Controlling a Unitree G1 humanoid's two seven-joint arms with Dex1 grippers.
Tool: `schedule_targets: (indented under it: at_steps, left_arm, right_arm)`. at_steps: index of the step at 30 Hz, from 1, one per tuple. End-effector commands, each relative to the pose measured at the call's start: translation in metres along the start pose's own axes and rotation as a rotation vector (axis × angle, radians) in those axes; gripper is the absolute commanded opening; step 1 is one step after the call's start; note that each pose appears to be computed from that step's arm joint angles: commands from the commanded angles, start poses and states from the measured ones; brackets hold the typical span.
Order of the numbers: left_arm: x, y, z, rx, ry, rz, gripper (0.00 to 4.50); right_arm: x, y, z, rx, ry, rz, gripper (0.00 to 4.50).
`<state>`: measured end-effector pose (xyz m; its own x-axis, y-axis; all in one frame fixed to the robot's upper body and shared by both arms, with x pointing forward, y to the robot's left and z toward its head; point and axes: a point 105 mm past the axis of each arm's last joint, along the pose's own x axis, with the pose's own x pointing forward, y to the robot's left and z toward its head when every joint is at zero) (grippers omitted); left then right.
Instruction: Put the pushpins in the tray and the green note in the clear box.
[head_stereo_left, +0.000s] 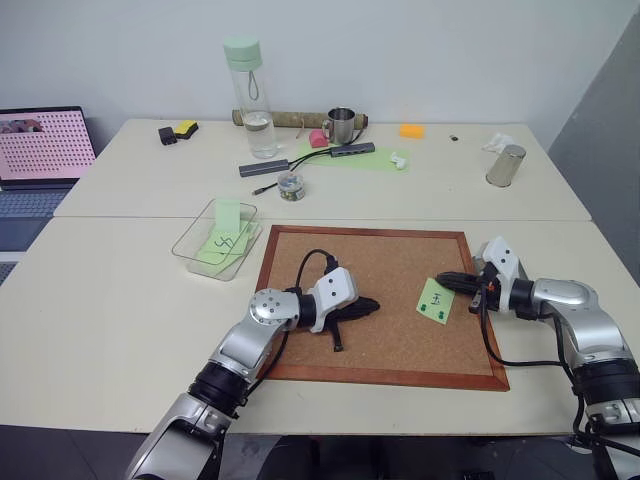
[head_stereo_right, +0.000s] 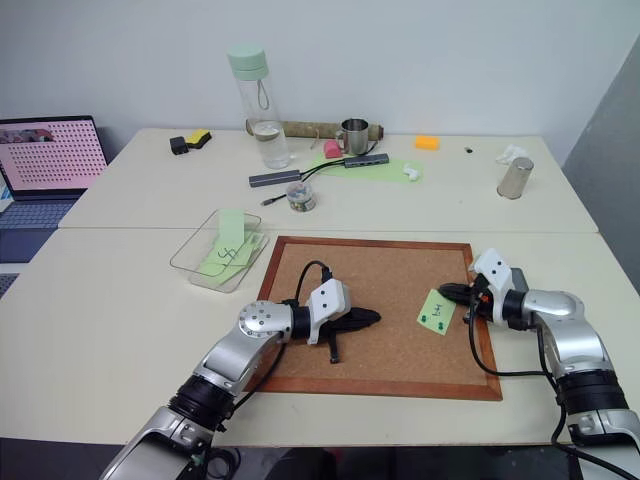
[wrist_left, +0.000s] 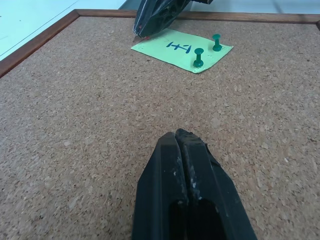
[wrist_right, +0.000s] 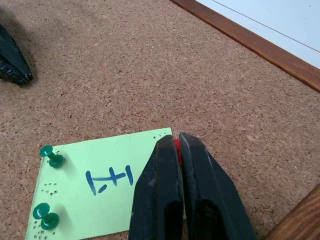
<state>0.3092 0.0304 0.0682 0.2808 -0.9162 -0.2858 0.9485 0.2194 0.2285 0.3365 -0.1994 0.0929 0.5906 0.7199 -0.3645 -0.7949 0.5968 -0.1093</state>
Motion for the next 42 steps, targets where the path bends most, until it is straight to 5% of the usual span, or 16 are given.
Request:
schedule_targets:
  at_steps: [1, 23, 35, 42]
  left_arm:
    - [-0.002, -0.009, -0.025, -0.045, 0.086, -0.012, 0.00]
    - [0.002, -0.013, -0.028, -0.037, 0.099, -0.027, 0.00]
    - [0.003, -0.013, -0.027, -0.028, 0.096, -0.033, 0.00]
    - [0.003, -0.013, -0.027, -0.026, 0.098, -0.026, 0.00]
  right_arm:
    - [-0.008, -0.001, 0.025, -0.043, -0.073, -0.001, 0.08]
    - [-0.043, -0.009, 0.054, 0.036, -0.155, -0.085, 0.08]
    - [-0.079, -0.068, -0.002, 0.038, 0.122, -0.479, 0.08]
    - [-0.075, -0.079, -0.008, 0.085, 0.107, -0.542, 1.41]
